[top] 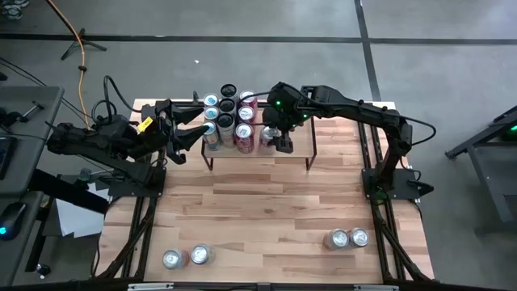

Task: Place canned beverage on shelf
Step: Put the middle red-silver soda can on the shelf

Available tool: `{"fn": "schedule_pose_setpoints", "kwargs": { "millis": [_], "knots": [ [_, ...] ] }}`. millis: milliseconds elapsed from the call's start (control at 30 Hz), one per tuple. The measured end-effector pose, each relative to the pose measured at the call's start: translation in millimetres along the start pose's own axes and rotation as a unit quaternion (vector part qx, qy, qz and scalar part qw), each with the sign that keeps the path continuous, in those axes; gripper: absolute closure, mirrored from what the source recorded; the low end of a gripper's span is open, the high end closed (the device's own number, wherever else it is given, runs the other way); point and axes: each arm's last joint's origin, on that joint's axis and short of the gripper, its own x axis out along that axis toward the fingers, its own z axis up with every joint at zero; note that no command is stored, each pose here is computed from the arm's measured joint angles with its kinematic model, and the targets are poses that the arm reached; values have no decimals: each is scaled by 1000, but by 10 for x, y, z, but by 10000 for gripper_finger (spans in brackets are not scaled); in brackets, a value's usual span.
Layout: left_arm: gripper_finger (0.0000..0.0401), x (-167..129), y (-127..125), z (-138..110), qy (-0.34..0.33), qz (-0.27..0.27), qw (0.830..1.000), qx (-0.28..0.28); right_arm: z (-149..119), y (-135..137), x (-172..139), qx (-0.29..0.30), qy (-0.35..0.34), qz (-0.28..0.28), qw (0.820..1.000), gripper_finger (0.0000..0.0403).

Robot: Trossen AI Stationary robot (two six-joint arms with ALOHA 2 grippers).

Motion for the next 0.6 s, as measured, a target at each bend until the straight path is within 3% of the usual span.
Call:
{"fn": "schedule_pose_setpoints", "kwargs": {
  "millis": [600],
  "knots": [
    [160,0,0,0,0,0,1000,0,6,3,-2,8,-3,-1,1000,100]
  ]
}}
